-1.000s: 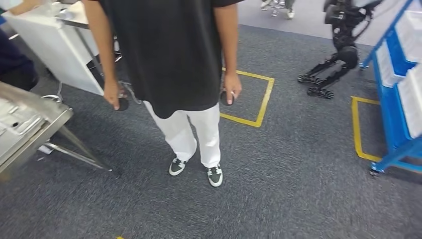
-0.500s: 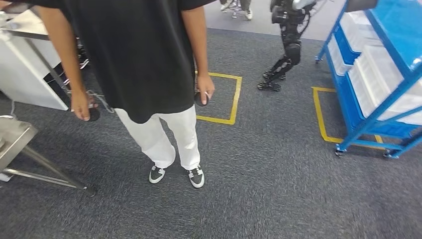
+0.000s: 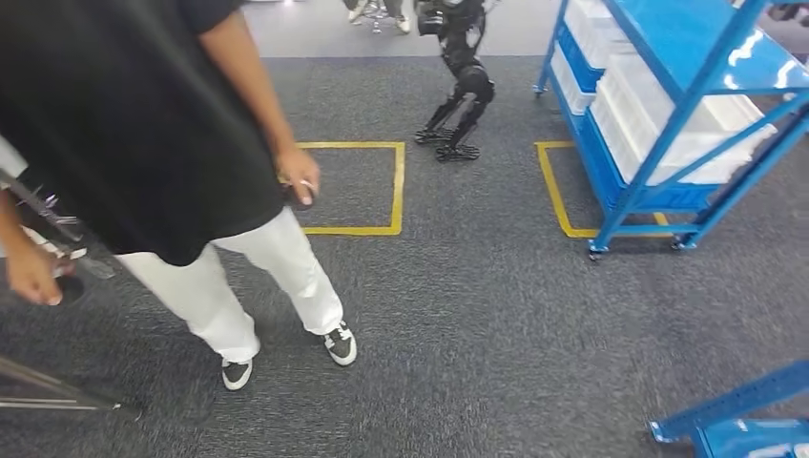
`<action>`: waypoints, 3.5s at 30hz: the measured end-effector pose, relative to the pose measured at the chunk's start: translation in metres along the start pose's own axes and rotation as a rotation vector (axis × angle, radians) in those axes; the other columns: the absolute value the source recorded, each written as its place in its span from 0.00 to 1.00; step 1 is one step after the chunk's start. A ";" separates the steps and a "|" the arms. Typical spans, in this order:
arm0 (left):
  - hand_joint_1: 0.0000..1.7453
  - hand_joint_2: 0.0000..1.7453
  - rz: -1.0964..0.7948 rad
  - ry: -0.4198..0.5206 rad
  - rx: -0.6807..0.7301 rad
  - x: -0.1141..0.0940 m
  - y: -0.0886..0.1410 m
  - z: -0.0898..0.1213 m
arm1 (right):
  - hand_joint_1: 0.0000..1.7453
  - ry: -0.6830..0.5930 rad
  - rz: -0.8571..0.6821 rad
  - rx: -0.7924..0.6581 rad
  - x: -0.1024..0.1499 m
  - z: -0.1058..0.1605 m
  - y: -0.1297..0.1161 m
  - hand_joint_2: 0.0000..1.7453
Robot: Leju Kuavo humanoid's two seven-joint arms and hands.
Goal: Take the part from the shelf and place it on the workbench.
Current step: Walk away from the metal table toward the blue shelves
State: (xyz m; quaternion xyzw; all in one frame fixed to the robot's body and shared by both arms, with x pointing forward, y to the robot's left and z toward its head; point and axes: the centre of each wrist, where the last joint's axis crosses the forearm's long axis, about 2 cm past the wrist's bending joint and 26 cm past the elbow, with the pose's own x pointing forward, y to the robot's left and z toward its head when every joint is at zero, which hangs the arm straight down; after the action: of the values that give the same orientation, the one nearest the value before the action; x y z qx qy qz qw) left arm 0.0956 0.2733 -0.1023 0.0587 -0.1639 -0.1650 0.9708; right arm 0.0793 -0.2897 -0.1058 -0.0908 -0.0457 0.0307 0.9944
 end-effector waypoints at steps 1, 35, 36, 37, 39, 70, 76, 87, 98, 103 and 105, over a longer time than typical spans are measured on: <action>0.00 0.00 -0.002 0.003 0.003 0.000 0.001 0.000 | 0.00 -0.002 0.002 -0.003 0.000 0.000 0.000 0.00; 0.00 0.00 0.062 0.028 0.079 -0.012 -0.002 0.002 | 0.00 0.045 -0.093 0.062 -0.001 0.005 0.025 0.00; 0.00 0.00 0.061 0.027 0.079 -0.011 -0.002 0.002 | 0.00 0.041 -0.093 0.063 -0.001 0.005 0.025 0.00; 0.00 0.00 0.061 0.025 0.080 -0.011 -0.001 0.002 | 0.00 0.037 -0.093 0.065 -0.001 0.005 0.026 0.00; 0.00 0.00 0.056 0.021 0.080 -0.010 -0.001 0.001 | 0.00 0.030 -0.092 0.068 0.000 0.005 0.026 0.00; 0.00 0.00 0.055 -0.004 0.066 0.000 0.001 0.000 | 0.00 -0.008 -0.114 0.042 0.000 0.004 0.019 0.00; 0.00 0.00 0.045 -0.007 0.084 0.001 0.004 0.000 | 0.00 0.022 -0.126 0.041 -0.003 0.003 0.019 0.00; 0.00 0.00 0.028 0.007 0.083 -0.005 0.006 0.000 | 0.00 0.002 -0.158 0.035 -0.003 0.003 0.017 0.00; 0.00 0.00 0.026 0.018 0.104 -0.010 0.017 -0.001 | 0.00 -0.003 -0.168 0.034 -0.002 0.003 0.016 0.00; 0.00 0.00 0.027 0.003 0.104 -0.005 0.017 -0.001 | 0.00 0.010 -0.167 0.036 -0.004 0.003 0.016 0.00; 0.00 0.00 0.027 0.003 0.101 -0.005 0.015 -0.001 | 0.00 0.015 -0.168 0.035 -0.003 0.003 0.016 0.00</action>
State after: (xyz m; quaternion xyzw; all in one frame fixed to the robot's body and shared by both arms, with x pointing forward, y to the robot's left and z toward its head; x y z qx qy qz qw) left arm 0.0964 0.2894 -0.1021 0.1056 -0.1713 -0.1433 0.9690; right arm 0.0749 -0.2742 -0.1063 -0.0694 -0.0450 -0.0529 0.9952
